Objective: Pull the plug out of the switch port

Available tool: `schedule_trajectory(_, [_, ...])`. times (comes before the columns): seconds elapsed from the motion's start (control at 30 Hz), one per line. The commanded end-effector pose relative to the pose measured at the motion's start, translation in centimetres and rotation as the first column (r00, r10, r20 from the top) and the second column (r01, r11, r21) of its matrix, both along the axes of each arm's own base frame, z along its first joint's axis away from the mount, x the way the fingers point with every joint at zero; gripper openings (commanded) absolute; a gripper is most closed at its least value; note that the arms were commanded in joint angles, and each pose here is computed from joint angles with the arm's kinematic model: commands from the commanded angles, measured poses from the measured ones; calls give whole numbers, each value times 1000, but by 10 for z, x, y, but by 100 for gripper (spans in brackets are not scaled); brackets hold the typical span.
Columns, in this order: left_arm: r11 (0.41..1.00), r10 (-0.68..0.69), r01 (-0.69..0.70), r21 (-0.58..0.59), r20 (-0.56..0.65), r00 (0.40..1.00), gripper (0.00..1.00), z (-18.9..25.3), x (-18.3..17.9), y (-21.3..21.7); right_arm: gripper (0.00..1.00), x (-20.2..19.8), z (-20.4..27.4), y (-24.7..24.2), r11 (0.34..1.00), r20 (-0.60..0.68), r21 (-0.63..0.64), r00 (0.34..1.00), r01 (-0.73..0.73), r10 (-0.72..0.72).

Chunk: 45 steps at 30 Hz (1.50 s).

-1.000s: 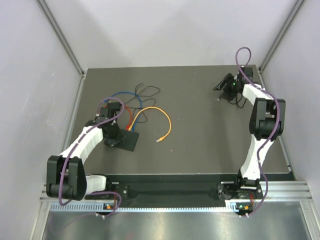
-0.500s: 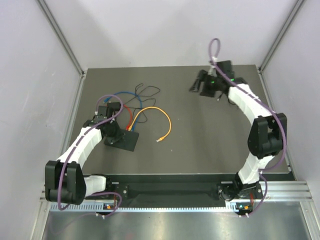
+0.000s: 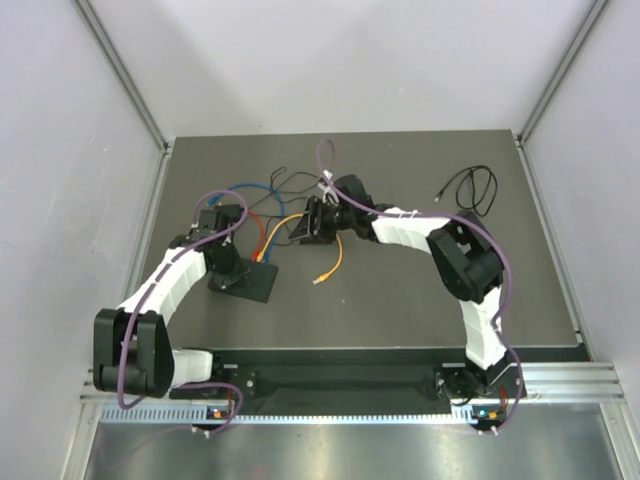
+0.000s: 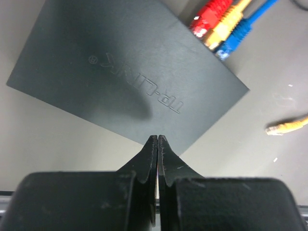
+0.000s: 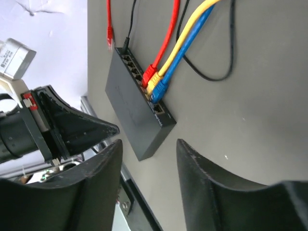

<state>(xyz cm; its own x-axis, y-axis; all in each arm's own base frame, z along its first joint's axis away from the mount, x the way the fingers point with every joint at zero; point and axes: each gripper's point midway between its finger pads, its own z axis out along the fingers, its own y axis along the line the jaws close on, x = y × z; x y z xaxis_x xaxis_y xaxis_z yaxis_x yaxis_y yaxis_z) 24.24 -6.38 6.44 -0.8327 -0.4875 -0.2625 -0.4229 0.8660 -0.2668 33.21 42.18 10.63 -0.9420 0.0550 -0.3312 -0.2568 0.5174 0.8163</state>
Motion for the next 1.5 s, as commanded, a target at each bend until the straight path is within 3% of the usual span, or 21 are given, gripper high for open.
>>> schedule_trajectory(0.0, [999, 34, -34, -7, 0, 999, 0, -1, 12, 0, 47, -2, 35, 43, 987, 69, 150, 996, -64, 54])
schedule_trajectory(0.27, [998, 61, -61, -23, -12, 998, 0, -9, 16, -3, 47, -17, 7, 77, 982, 39, 149, 993, -112, 108])
schedule_trajectory(0.47, [998, 59, -59, -33, -19, 998, 0, -10, 13, -4, 35, -12, -2, 87, 982, 18, 162, 995, -100, 98])
schedule_trajectory(1.33, [999, 24, -26, -47, -49, 999, 0, -19, 4, -8, 38, -30, -53, 101, 978, -64, 172, 989, -118, 131])
schedule_trajectory(1.47, [999, 17, -20, -47, -48, 999, 0, -19, 4, -8, 34, -31, -62, 103, 978, -85, 171, 987, -120, 136])
